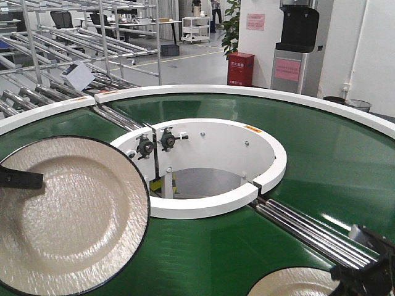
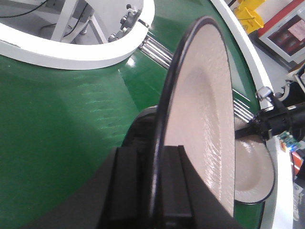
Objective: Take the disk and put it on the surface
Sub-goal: 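Grip each plate rim and lift both plates upright off the conveyor, then hold both plates raised in front of the robot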
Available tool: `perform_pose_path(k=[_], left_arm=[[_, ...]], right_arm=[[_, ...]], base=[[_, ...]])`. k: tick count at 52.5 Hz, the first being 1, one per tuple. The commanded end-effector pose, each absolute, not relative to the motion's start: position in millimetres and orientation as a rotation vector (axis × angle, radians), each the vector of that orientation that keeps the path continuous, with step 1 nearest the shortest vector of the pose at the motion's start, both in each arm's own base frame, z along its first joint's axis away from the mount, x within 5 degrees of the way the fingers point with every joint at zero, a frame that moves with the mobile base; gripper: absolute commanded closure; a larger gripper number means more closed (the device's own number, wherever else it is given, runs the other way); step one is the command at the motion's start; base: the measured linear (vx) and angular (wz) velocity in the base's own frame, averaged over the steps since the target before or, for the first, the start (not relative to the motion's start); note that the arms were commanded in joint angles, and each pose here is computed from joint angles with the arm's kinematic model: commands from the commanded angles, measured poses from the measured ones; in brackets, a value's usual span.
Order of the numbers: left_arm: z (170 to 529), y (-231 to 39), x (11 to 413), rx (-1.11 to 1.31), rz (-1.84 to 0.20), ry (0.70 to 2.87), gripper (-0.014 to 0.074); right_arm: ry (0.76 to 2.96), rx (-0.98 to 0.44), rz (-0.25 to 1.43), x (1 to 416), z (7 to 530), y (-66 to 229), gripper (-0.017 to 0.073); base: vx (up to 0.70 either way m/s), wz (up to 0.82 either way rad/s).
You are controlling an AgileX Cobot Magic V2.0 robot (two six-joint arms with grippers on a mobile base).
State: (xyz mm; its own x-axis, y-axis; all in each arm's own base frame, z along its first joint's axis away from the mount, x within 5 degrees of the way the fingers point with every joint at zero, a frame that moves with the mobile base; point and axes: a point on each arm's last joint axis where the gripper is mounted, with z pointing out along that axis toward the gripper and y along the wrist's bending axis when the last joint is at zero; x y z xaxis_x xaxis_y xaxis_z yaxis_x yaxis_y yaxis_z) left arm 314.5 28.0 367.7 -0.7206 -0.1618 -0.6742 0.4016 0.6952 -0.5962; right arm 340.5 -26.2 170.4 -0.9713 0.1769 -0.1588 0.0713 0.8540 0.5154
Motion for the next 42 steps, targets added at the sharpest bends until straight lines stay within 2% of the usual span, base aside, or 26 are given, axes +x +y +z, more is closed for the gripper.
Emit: perform_pose_path(k=[1,13,24,42], left_arm=[[401,18,306,0.17,-1.073,2.012,0.0601],[401,18,306,0.16,-1.08,2.015,0.0601],[400,18,307,0.114,-1.107,2.029,0.0601],[395,16,303,0.064,-1.179,2.067,0.0601]], right_arm=[[2.754,0.175,0.8,344,191,-20,0.0575],[2.641,0.242,0.907,338,223,-16,0.0571],[2.355,0.372,1.079,325,286,-15,0.0568],[2.104,0.304,1.165,285,359,1,0.0568]], base=[[0.0,0.0],[0.0,0.0],[0.0,0.0],[0.0,0.0]])
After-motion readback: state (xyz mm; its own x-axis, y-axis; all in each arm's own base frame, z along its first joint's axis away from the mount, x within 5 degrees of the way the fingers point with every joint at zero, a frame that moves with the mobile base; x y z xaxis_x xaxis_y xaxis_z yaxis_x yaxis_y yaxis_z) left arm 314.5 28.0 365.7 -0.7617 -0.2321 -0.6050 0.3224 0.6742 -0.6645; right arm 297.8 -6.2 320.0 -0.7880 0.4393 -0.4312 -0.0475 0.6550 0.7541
